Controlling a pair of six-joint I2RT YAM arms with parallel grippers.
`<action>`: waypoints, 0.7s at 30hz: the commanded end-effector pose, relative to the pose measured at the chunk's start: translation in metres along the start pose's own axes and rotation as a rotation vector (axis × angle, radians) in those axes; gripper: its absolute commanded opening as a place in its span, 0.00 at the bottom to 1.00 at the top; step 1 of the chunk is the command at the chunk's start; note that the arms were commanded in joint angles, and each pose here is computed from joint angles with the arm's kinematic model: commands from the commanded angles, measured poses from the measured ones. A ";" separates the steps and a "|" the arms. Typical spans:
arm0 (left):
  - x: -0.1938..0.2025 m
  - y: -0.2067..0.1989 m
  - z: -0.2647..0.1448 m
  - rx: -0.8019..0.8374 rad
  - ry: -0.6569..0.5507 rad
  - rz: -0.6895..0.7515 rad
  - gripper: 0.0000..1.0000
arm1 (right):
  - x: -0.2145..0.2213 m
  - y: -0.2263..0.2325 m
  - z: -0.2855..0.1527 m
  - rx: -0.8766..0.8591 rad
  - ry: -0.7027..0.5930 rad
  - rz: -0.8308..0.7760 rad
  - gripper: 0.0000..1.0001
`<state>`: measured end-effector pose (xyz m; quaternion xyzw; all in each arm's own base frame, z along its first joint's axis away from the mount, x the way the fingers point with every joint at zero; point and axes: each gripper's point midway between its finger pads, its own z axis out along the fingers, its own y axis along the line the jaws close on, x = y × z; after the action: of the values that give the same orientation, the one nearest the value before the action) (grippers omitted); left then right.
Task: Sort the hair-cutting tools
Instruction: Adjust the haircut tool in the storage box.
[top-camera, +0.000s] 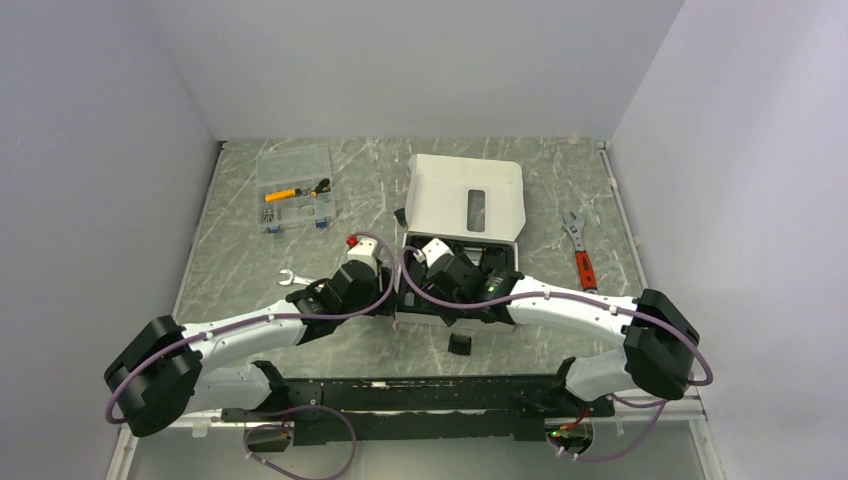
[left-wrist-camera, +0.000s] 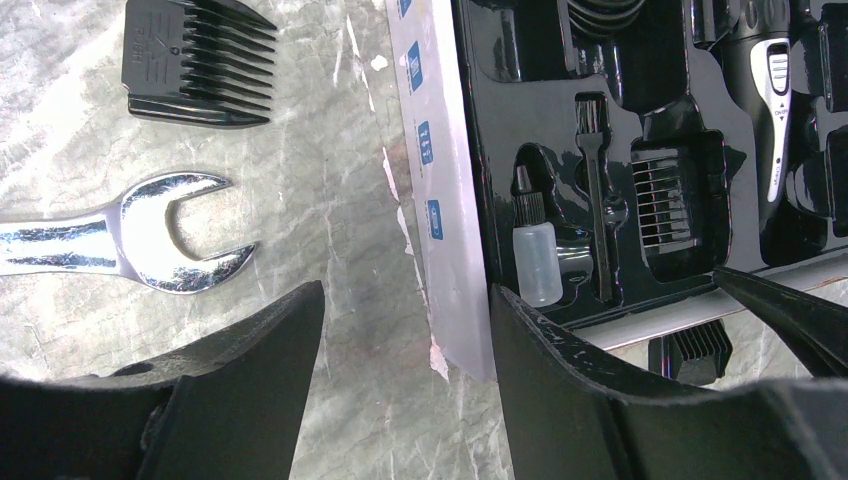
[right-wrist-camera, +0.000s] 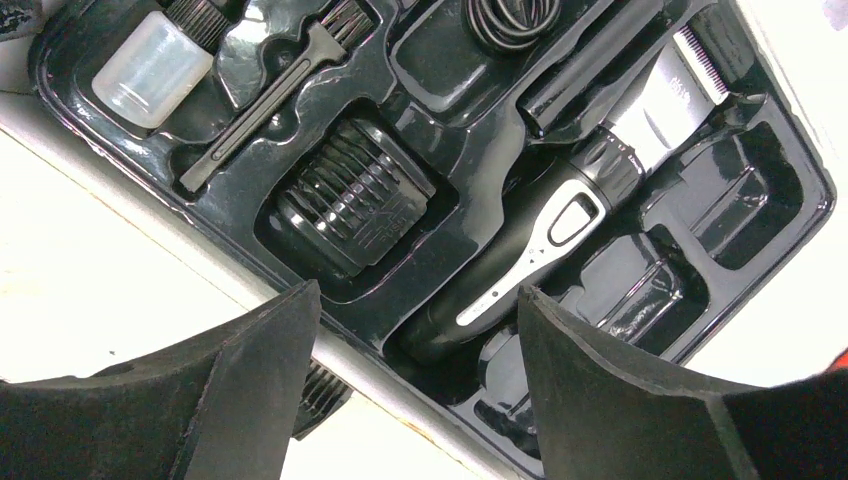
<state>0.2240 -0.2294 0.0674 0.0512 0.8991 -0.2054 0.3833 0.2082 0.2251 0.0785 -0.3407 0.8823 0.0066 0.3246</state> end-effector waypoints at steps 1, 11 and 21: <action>0.012 0.019 -0.003 -0.067 0.036 0.017 0.67 | -0.011 -0.001 -0.004 0.007 -0.019 -0.057 0.75; 0.012 0.018 -0.003 -0.063 0.033 0.015 0.67 | -0.008 0.006 0.016 0.022 -0.004 -0.045 0.75; 0.014 0.018 -0.002 -0.058 0.038 0.018 0.67 | -0.004 -0.006 0.028 0.114 -0.024 0.017 0.75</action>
<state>0.2236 -0.2288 0.0671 0.0506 0.8989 -0.2057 0.3835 0.2197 0.2304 0.0663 -0.3489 0.8763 -0.0204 0.3317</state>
